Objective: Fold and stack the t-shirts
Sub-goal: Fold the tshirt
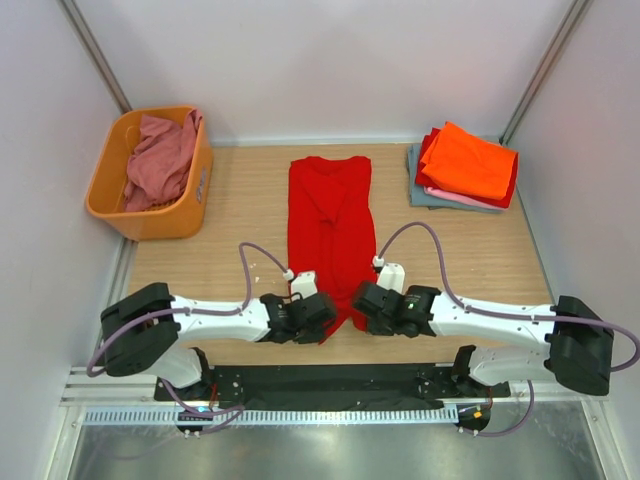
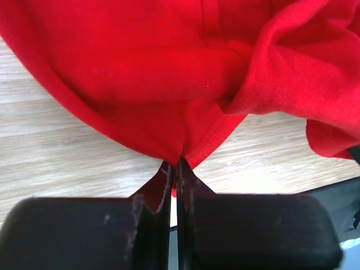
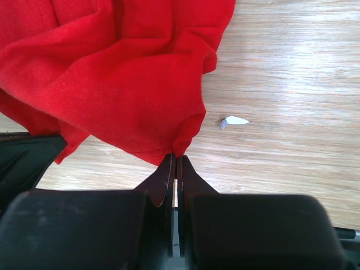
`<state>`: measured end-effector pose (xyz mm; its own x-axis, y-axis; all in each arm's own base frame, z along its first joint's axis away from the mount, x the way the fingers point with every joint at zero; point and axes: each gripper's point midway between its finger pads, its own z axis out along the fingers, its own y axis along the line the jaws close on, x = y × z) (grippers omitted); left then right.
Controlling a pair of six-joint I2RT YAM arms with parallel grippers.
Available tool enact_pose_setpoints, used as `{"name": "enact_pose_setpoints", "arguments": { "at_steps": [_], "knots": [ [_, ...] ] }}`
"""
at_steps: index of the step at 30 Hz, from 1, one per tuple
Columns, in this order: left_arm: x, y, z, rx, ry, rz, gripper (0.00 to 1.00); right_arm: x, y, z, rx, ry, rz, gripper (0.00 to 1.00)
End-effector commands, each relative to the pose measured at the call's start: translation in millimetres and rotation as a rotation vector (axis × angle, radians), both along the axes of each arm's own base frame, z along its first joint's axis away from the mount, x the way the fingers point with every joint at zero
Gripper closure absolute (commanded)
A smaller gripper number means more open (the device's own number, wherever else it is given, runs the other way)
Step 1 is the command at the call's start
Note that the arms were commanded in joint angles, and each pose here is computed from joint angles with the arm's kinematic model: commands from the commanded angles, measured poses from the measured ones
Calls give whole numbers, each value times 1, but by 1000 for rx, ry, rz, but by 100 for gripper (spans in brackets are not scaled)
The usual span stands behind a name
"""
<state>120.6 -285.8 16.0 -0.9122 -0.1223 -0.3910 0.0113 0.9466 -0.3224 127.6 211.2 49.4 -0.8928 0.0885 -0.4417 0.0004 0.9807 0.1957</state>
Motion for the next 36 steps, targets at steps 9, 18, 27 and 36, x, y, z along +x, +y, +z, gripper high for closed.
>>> {"name": "enact_pose_setpoints", "arguments": {
  "at_steps": [9,18,27,36],
  "knots": [
    [-23,42,35,91,19,-43,100,-6,2,26,101,-17,-33,99],
    [-34,62,69,30,9,-38,100,-31,23,35,186,8,-16,99],
    [-15,86,114,68,-133,-30,100,-9,10,83,128,-140,-54,99],
    [33,86,141,100,-171,-33,100,38,9,102,75,-190,-73,99]
  ]
}}
